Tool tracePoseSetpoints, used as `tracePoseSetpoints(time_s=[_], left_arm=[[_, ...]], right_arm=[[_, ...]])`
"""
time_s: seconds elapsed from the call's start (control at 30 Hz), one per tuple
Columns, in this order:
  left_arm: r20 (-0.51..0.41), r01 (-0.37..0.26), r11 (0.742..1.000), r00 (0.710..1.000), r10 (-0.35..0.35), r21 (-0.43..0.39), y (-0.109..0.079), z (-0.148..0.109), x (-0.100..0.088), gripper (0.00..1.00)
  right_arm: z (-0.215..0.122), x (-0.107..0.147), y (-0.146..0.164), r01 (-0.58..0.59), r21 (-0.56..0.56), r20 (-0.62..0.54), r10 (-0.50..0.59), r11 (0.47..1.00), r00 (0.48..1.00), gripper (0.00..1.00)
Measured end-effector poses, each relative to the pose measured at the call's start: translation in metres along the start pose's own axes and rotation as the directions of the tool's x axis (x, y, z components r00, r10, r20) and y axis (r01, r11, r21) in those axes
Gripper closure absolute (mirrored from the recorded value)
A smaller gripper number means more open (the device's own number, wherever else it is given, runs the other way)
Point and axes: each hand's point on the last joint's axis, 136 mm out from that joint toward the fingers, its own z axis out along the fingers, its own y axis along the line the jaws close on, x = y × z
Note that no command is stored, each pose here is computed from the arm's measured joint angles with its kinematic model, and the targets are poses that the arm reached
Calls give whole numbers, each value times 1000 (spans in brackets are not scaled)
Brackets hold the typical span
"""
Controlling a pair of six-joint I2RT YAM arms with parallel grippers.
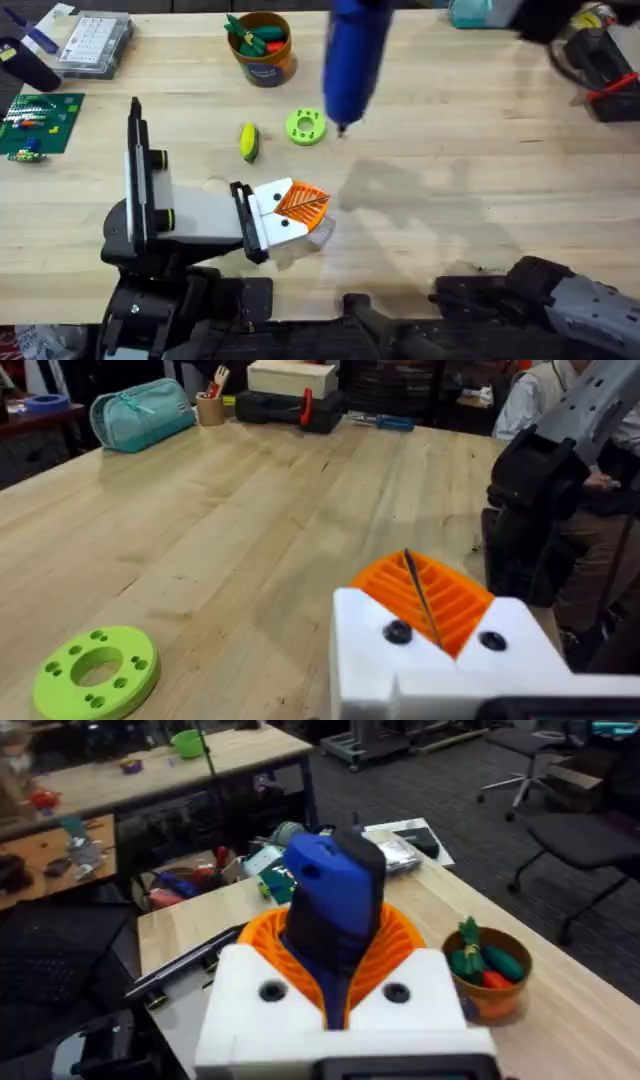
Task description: Pick up the gripper from the table and insert it into the empty holder that is missing its gripper. Then pick up a screw, insert it into the mounting hole, and use the screwdriver to tighten it. Finally, clean up the table by picking up the vegetable and placing it into the bucket.
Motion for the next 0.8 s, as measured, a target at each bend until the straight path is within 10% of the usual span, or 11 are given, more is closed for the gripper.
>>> tracePoseSetpoints(time_s=[0.8], left_arm=[[0, 0, 1000, 1000, 0, 0, 0, 0, 0, 988]], right_arm=[[37, 1, 88, 143, -314, 74, -126, 939, 989, 945]])
